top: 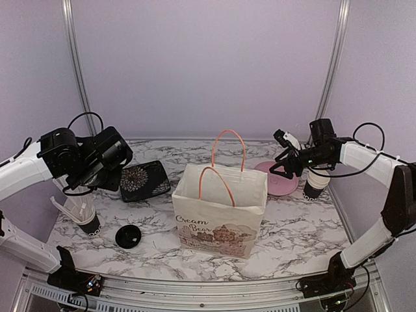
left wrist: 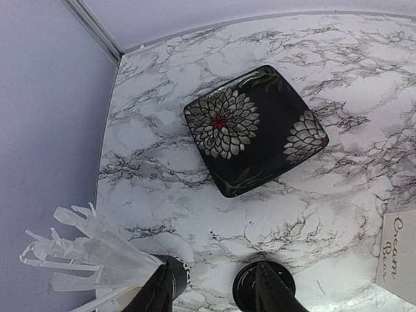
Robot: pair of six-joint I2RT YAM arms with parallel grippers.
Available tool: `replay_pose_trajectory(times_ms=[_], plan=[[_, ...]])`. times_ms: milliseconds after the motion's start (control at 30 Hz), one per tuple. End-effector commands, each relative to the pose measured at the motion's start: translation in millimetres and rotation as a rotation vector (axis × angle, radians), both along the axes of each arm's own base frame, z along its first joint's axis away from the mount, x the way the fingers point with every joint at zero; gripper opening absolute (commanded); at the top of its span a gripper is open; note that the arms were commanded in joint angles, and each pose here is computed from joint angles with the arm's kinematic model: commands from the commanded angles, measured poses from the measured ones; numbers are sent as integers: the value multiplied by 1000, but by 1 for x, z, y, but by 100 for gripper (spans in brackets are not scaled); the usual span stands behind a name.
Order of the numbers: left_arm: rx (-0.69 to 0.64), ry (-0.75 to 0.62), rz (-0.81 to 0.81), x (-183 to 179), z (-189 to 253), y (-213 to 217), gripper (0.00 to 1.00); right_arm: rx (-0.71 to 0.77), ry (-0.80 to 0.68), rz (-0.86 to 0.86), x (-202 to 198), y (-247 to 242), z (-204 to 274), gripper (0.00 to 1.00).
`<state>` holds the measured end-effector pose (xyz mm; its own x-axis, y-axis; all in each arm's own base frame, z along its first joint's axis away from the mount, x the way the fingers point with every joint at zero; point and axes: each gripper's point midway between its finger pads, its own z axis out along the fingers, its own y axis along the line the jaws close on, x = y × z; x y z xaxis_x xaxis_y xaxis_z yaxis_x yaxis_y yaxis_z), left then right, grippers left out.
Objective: Pack the takeout coffee
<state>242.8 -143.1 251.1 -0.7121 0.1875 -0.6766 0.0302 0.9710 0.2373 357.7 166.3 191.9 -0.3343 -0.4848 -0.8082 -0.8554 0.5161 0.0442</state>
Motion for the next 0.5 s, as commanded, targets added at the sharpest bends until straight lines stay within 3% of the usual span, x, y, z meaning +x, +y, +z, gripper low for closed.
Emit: replay_pose_trajectory(times_ms=[0,200,467], plan=[[40,105,3,-21,-20,17,45,6,-2,17,0,1,3,66],[61,196,9,-38,-40,27,44,8,4,24,-1,2,2,66],[92,172,62,-42,-33,45,43,2,17,43,-3,7,-2,66]])
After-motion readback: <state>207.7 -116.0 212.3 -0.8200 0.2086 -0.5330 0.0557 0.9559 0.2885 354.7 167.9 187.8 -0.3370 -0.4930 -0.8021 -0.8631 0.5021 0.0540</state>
